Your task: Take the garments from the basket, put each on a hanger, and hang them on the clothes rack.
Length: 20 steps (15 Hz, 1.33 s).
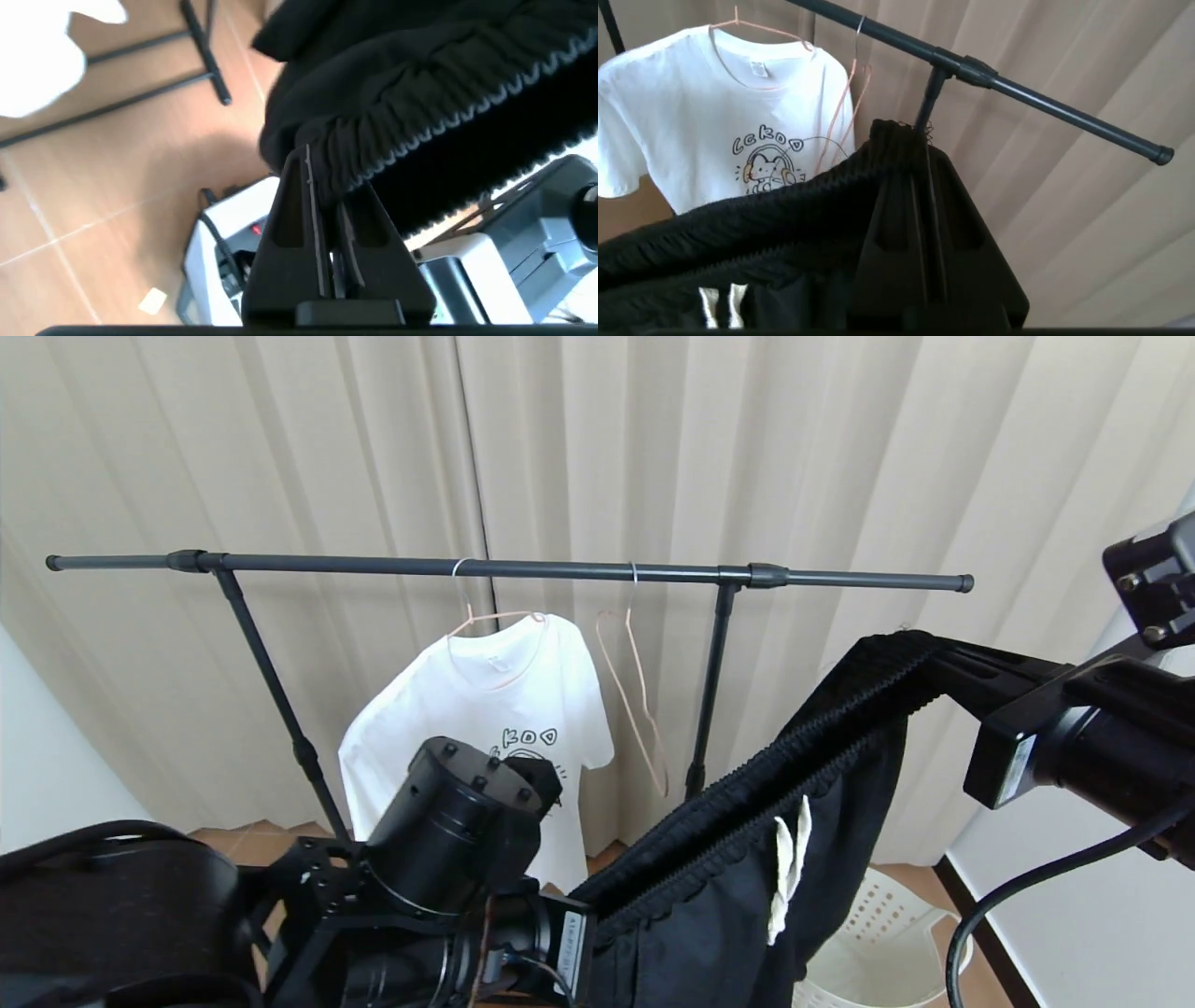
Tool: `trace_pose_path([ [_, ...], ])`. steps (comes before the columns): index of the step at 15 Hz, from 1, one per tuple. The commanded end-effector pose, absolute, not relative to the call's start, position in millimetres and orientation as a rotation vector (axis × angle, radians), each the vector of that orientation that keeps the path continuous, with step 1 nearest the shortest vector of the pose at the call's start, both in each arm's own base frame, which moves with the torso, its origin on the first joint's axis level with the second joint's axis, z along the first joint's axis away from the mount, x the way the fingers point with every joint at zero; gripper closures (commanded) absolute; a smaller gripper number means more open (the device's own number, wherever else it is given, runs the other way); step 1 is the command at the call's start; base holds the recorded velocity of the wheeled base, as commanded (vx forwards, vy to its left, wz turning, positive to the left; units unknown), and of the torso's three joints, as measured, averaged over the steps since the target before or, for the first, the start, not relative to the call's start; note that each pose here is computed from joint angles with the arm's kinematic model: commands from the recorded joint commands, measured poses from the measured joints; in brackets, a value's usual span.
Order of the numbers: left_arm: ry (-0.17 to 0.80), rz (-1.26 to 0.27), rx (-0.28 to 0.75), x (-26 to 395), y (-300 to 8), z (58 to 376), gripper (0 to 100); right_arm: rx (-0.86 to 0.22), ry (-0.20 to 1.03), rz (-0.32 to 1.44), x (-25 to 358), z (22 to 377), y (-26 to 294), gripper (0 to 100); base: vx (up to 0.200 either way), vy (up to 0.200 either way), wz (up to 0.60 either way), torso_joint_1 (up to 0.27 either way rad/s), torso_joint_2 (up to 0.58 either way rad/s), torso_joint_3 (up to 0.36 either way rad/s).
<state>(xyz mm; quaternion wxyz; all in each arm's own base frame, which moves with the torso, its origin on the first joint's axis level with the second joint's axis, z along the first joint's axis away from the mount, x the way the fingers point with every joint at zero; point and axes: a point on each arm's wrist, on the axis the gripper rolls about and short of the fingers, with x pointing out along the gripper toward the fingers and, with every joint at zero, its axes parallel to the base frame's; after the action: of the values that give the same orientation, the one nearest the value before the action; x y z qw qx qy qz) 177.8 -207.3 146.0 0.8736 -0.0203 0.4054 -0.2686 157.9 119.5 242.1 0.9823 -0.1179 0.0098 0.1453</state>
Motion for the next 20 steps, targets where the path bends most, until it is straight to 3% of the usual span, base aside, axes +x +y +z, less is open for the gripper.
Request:
trace_pose_path([
  [1, 0.745, -0.499, -0.060, 169, -176, 179, 100, -0.301, 0.121, 0.253, 159, 237, 119, 100, 0.000, 0.000, 0.00, 0.000, 0.00, 0.000],
  [4, 0.667, -0.410, -0.013, 173, -154, 192, 100, -0.394, 0.300, 0.262, 157, 227, 117, 100, 0.000, 0.000, 0.00, 0.000, 0.00, 0.000],
  [6, 0.650, -0.357, -0.018, 176, -143, 195, 100, -0.370, 0.395, 0.253, 161, 228, 121, 100, 0.000, 0.000, 0.00, 0.000, 0.00, 0.000],
  [14, 0.677, -0.229, -0.043, 170, -105, 181, 100, -0.344, 0.423, 0.150, 174, 229, 105, 100, 0.000, 0.000, 0.00, 0.000, 0.00, 0.000],
  [20, 0.633, -0.249, -0.050, 180, -110, 194, 100, -0.362, 0.452, 0.153, 177, 222, 107, 100, 0.000, 0.000, 0.00, 0.000, 0.00, 0.000],
])
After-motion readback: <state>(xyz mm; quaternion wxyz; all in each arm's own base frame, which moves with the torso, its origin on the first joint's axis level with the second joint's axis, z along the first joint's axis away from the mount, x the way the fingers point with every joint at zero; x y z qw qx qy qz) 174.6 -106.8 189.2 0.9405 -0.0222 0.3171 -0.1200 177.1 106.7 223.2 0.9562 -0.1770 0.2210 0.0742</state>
